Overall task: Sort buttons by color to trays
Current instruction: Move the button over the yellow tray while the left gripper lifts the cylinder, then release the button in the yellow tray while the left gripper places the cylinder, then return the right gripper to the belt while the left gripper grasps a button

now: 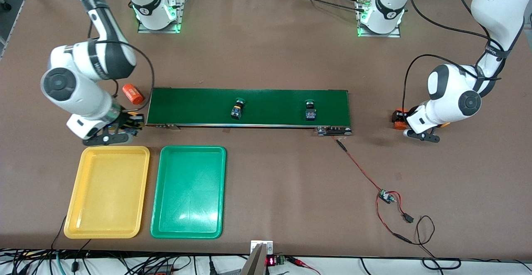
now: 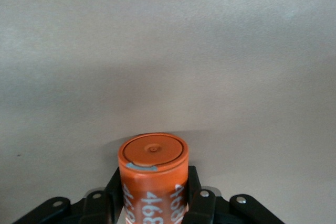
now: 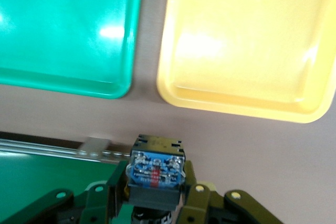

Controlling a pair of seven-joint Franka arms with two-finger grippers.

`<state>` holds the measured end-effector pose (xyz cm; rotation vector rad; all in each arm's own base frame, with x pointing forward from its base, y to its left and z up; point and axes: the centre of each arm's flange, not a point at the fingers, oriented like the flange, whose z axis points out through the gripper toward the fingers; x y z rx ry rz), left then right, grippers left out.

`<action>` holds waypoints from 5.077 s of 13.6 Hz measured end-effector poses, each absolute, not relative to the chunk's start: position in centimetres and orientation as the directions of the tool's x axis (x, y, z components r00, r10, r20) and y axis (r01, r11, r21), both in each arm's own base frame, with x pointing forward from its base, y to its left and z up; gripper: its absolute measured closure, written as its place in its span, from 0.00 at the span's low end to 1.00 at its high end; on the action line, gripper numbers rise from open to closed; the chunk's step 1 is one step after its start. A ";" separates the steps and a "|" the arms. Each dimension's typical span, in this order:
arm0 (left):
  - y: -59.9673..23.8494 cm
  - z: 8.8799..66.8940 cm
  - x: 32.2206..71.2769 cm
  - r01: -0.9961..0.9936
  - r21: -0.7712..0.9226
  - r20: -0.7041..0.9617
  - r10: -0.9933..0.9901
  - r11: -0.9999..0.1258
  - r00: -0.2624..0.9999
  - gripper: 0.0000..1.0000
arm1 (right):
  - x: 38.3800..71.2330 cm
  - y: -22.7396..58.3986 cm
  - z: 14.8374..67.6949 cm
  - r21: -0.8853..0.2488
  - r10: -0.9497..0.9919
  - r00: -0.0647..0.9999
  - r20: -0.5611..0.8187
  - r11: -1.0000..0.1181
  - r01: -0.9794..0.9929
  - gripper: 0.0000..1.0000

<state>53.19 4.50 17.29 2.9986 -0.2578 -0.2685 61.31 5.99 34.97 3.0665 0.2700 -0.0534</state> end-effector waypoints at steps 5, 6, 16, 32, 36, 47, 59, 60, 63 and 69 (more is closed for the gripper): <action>3.5 19.2 53.7 -0.221 0.122 -0.138 -0.237 -0.968 0.962 0.51 | 63.4 -0.4 31.5 0.045 0.268 0.963 0.022 -0.963 0.267 0.55; 3.2 20.0 54.0 -0.266 0.117 -0.120 -0.279 -0.957 0.953 0.51 | 63.9 -1.5 30.3 0.043 0.287 0.957 0.030 -0.957 0.286 0.55; -6.7 27.2 55.2 -0.793 0.113 -0.047 -0.801 -0.599 0.597 0.51 | 67.7 -11.5 23.1 0.135 0.428 0.895 0.127 -0.901 0.412 0.55; -23.2 28.3 50.6 -0.993 0.120 0.035 -0.999 -0.001 0.005 0.51 | 72.5 -9.7 20.5 0.147 0.466 0.861 0.204 -0.884 0.444 0.29; -23.8 27.0 49.9 -0.989 0.149 0.038 -0.999 0.016 -0.011 0.51 | 72.7 -8.7 20.9 0.128 0.433 0.879 0.199 -0.901 0.414 0.00; -26.4 25.2 48.9 -0.987 0.154 0.074 -0.997 0.049 -0.038 0.51 | 67.3 0.3 34.2 0.019 0.162 0.984 -0.066 -0.986 0.164 0.00; -6.2 30.1 58.8 -0.981 -0.014 0.022 -0.981 -0.195 0.195 0.00 | 54.5 9.7 35.5 -0.006 -0.046 0.999 -0.025 -0.999 -0.047 0.00; -3.1 29.9 59.2 -0.971 -0.015 0.016 -0.971 -0.239 0.239 0.00 | 53.8 10.7 35.0 -0.004 -0.060 0.998 -0.026 -0.998 -0.060 0.00; 1.8 28.9 59.3 -0.949 0.001 0.011 -0.949 -0.316 0.316 0.00 | 52.6 13.9 34.5 -0.011 -0.100 0.995 -0.011 -0.995 -0.100 0.00; 8.6 26.9 58.9 -0.873 0.027 -0.004 -0.874 -0.487 0.487 0.00 | 50.9 16.1 31.9 -0.032 -0.178 0.984 0.010 -0.984 -0.178 0.00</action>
